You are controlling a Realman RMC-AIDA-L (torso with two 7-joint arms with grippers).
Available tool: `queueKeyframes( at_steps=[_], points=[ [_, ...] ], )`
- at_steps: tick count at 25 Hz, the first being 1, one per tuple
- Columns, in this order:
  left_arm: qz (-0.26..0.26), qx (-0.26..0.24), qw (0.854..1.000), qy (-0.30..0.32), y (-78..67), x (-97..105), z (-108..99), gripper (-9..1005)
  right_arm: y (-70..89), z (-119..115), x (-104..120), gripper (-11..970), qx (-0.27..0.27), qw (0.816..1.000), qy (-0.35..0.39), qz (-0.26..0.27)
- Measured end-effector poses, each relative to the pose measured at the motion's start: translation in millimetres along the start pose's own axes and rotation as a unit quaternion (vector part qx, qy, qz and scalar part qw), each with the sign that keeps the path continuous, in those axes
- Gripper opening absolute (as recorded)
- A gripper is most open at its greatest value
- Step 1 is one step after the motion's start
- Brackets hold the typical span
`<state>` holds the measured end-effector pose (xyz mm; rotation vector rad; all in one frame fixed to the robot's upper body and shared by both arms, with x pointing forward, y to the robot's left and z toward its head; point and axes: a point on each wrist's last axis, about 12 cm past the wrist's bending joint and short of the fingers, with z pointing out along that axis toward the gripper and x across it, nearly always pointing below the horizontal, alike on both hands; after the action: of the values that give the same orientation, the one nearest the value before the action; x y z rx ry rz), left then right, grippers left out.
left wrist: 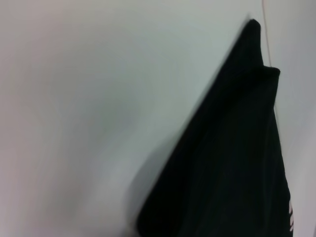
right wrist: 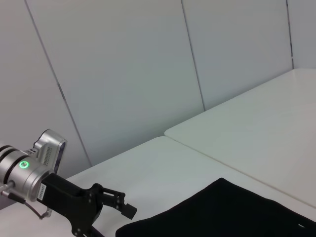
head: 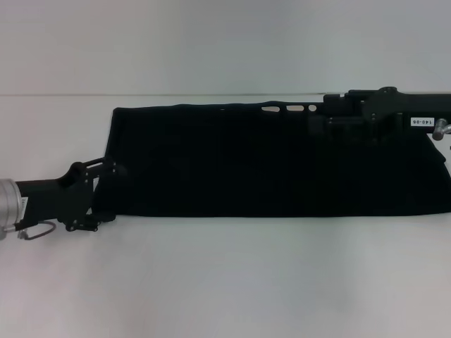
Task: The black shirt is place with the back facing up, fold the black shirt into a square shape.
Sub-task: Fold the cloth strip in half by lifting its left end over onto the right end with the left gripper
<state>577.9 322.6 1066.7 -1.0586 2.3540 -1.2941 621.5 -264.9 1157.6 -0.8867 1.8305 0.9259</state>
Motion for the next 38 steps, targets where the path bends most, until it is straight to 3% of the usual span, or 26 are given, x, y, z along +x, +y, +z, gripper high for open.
queueKeyframes(
  at_steps=[38],
  points=[
    [-0.014,-0.008,0.999,-0.042,13.7,-8,-4,949,-4.9,-10,-3,745,0.017,1.000,-0.019,0.002]
  ],
)
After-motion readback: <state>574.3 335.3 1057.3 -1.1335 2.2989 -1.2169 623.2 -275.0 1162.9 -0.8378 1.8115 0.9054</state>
